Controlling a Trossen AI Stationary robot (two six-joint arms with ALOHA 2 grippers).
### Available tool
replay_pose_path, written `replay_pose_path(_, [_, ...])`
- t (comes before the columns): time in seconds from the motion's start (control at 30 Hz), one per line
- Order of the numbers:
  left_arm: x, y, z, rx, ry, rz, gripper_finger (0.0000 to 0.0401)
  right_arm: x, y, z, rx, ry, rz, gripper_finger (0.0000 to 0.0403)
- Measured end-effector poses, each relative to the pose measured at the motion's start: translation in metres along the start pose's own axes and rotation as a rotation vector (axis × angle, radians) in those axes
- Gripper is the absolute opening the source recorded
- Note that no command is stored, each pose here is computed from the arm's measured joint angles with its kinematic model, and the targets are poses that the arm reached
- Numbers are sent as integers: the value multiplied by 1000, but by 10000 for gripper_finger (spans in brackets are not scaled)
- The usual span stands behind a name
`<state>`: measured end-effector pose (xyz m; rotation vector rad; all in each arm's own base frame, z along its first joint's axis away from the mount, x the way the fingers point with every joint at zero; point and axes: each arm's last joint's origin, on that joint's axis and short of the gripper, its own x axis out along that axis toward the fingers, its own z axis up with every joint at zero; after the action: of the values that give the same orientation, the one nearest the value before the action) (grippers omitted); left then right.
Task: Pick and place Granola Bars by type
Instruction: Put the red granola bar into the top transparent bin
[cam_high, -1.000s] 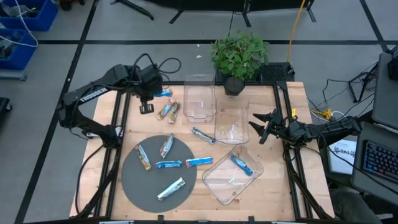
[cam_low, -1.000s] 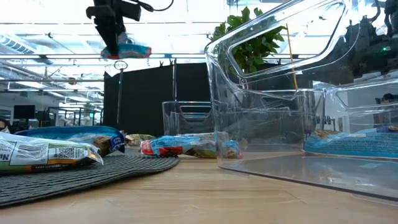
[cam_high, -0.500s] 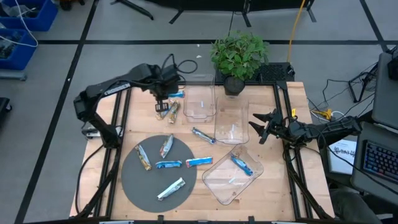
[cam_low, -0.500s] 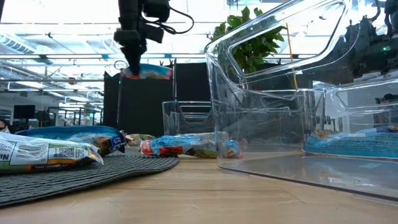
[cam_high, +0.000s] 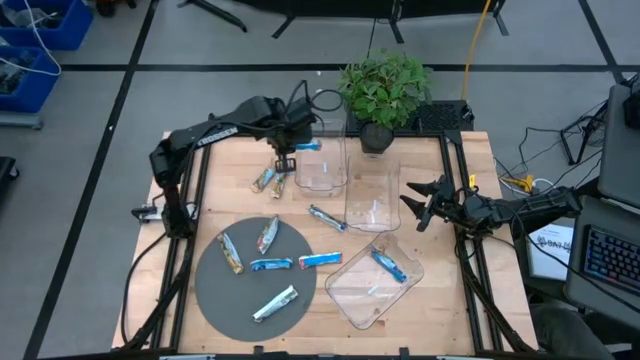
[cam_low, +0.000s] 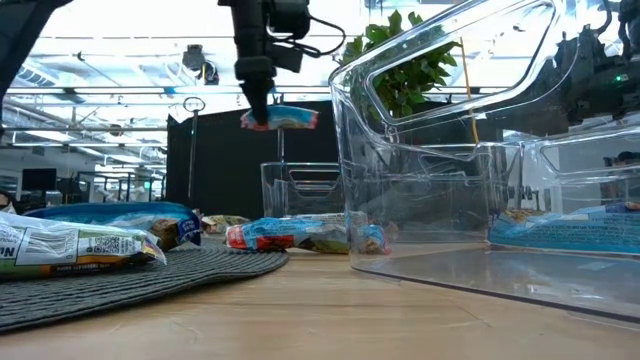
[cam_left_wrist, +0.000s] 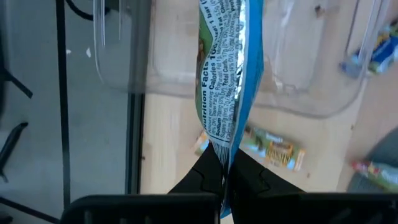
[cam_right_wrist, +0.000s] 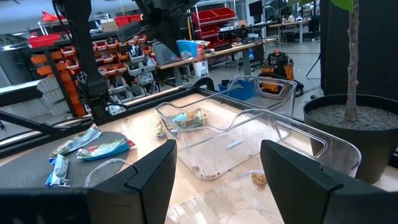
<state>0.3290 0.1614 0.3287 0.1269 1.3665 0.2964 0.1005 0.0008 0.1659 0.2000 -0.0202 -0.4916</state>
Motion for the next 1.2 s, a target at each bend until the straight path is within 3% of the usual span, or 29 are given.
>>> replay_pose_path(0.37, [16, -9, 17, -48, -7, -73, 8, 0, 0, 0, 0, 0, 0, 224])
replay_pose_path(0.7, [15, -26, 30, -16, -105, -85, 8, 0, 0, 0, 0, 0, 0, 224])
replay_pose_path(1.2, [33, -37, 38, 42, -66, -106, 8, 0, 0, 0, 0, 0, 0, 224])
